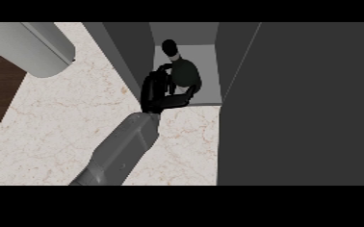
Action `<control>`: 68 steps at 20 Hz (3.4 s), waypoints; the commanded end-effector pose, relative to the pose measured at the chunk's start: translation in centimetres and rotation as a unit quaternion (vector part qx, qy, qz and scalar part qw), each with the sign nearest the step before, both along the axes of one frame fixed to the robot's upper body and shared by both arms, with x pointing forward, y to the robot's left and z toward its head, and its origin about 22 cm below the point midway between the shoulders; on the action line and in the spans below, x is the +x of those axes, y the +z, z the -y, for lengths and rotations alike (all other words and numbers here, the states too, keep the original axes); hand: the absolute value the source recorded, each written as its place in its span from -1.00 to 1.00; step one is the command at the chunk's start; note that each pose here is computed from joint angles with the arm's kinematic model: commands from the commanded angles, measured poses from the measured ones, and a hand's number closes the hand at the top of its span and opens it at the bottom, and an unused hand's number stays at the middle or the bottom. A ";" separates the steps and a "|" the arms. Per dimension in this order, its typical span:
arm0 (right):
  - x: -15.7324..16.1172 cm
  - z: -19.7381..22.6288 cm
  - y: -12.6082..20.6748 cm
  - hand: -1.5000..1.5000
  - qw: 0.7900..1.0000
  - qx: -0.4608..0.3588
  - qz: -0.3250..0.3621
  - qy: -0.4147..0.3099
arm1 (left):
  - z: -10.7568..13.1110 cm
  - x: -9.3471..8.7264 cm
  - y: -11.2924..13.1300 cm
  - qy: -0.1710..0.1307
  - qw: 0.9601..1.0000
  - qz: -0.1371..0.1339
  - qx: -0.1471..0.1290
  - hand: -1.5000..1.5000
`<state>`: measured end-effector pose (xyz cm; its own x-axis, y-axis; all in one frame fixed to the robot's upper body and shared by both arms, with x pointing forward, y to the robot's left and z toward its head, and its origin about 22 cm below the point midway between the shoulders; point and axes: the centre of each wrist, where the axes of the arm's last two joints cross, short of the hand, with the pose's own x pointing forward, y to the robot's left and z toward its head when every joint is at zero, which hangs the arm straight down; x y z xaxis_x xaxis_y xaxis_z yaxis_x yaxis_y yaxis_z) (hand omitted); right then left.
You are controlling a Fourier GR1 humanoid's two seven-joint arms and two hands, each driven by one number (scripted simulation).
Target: Pick up the wine, place it into the cabinet and close the cabinet
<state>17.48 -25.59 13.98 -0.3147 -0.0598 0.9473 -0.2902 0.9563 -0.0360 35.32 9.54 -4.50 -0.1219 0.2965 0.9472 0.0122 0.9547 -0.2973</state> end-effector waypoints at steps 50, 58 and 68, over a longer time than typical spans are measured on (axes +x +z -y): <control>1.4 -0.6 0.2 -1.00 1.000 -0.014 0.010 -0.003 | -2.3 2.8 1.3 0.045 0.995 0.083 0.018 -1.00; -0.5 -1.3 1.6 -1.00 1.000 -0.024 -0.004 -0.013 | -0.8 -1.4 2.6 -0.053 0.995 0.082 0.014 -1.00; 0.2 -0.4 1.4 -1.00 1.000 -0.017 0.014 -0.005 | -4.0 -10.0 8.7 -0.087 0.991 0.100 0.009 -1.00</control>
